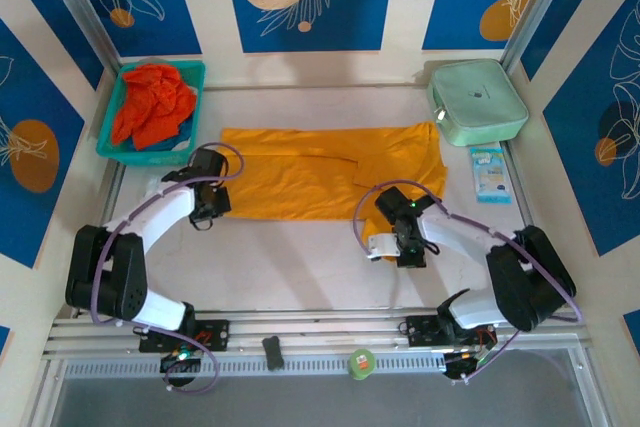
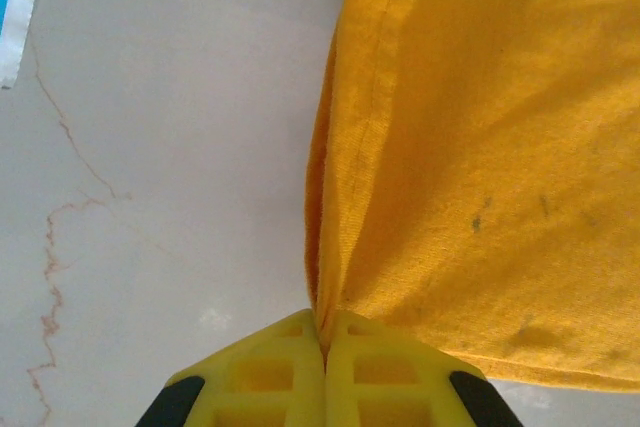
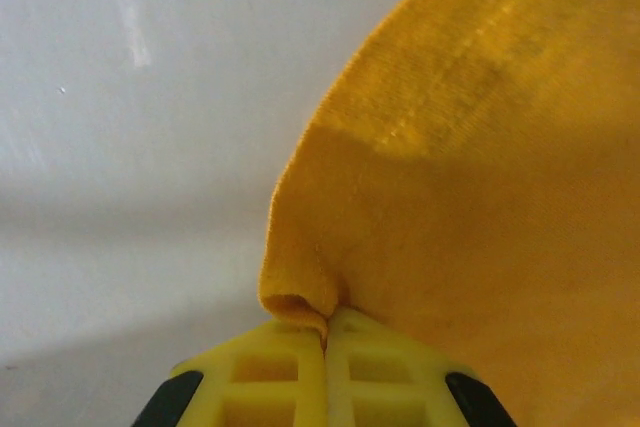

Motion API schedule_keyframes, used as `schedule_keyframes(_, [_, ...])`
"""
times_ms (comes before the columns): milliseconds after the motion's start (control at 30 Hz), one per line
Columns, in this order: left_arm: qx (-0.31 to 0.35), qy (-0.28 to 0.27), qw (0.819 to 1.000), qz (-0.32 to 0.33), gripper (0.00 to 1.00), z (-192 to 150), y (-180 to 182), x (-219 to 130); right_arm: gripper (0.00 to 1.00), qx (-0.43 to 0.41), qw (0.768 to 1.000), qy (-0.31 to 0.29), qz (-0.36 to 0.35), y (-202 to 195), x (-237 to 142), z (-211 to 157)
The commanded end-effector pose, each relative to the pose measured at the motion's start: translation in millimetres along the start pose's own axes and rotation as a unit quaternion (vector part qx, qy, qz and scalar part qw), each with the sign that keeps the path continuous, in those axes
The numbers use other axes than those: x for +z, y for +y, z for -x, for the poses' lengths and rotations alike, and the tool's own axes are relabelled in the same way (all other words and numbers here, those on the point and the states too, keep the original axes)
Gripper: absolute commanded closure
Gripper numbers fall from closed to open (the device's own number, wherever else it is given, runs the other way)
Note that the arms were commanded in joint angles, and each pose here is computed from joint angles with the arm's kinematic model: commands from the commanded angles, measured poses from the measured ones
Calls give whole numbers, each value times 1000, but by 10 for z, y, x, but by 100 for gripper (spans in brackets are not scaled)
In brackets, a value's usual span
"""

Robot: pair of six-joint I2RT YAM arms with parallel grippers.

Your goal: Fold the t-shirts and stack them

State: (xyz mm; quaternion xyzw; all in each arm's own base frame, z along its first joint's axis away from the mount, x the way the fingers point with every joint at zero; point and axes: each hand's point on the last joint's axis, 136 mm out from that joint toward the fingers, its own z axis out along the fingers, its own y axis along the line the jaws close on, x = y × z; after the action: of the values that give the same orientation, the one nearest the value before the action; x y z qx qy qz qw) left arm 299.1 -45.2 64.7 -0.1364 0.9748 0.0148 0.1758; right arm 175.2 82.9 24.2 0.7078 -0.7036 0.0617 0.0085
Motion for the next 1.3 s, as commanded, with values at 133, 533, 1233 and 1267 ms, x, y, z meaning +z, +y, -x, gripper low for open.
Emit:
schedule_keyframes(133, [-22,16,1000,-1,100,-262,110,-95,100,-28,999,-10,-30,403,-225,-236])
schedule_keyframes(533, [-58,46,997,10,100,-564,252,-135,100,-12,983,-80,-165,291,-655,-228])
schedule_keyframes(1233, [-31,8,998,51,100,150,181,-406,100,42,948,-90,-303,-1276,-1488,-4])
schedule_keyframes(1267, [-30,8,998,54,100,188,182,-387,100,45,946,-92,-306,-1358,-1508,-21])
